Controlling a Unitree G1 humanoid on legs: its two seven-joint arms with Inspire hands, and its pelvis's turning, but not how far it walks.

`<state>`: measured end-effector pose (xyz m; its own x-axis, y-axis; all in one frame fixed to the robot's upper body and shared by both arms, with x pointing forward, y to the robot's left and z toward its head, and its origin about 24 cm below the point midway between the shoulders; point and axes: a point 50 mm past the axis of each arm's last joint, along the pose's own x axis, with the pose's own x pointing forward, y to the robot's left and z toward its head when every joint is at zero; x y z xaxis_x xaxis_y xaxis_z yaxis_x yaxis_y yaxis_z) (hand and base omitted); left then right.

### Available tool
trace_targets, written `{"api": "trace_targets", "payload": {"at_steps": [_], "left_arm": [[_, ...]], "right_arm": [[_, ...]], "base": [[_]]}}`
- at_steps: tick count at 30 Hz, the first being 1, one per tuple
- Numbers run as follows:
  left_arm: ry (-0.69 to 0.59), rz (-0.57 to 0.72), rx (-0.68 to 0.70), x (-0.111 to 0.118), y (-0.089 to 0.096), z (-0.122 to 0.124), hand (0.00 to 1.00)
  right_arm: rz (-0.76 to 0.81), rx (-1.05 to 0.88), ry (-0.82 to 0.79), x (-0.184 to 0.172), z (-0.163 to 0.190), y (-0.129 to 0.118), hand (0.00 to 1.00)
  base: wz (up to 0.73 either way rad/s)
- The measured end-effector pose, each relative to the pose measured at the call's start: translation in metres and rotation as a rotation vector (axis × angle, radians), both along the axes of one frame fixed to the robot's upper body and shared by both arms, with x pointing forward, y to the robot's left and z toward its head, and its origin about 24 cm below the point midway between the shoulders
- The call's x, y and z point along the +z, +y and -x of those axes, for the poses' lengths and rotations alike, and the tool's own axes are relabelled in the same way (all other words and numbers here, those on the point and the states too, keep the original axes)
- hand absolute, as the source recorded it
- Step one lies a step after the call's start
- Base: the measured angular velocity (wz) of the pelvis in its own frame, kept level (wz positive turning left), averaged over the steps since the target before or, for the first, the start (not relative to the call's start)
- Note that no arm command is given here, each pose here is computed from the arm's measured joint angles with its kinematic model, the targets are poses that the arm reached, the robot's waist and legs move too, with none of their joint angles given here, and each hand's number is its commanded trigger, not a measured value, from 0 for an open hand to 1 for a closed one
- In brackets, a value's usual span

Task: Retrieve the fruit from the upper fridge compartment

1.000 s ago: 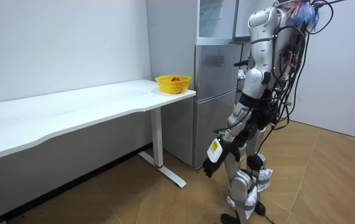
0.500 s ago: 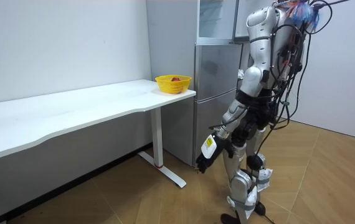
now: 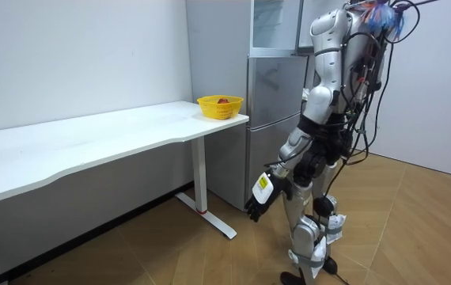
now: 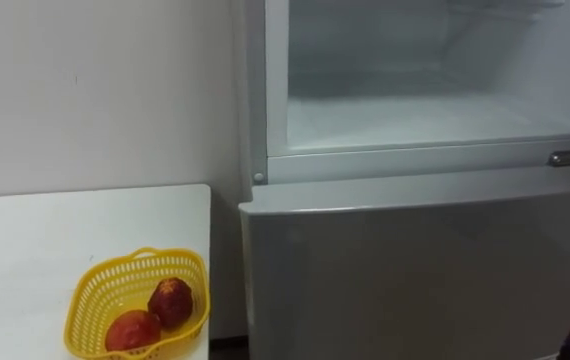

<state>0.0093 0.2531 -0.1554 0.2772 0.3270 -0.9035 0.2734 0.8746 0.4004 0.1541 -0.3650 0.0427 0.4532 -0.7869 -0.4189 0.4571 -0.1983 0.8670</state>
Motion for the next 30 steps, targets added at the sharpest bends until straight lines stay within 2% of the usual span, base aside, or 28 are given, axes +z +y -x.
{"api": "trace_targets", "payload": {"at_steps": [4, 12, 22, 30], "left_arm": [[-0.018, -0.014, 0.038, 0.002, 0.006, 0.0, 0.0], [-0.03, -0.035, 0.033, 0.002, 0.005, 0.0, 0.0], [-0.032, -0.048, 0.053, 0.002, 0.008, 0.002, 0.0], [-0.032, -0.056, 0.057, 0.001, 0.007, 0.005, 0.0]], "right_arm": [[0.045, -0.019, -0.085, 0.011, -0.004, -0.005, 0.0], [0.146, -0.004, -0.191, 0.032, -0.014, -0.009, 0.0], [0.322, 0.064, -0.386, 0.082, -0.019, 0.004, 0.0], [0.39, 0.069, -0.449, 0.097, -0.019, 0.008, 0.0]], "base": [[0.0], [0.0], [0.02], [0.01]]}}
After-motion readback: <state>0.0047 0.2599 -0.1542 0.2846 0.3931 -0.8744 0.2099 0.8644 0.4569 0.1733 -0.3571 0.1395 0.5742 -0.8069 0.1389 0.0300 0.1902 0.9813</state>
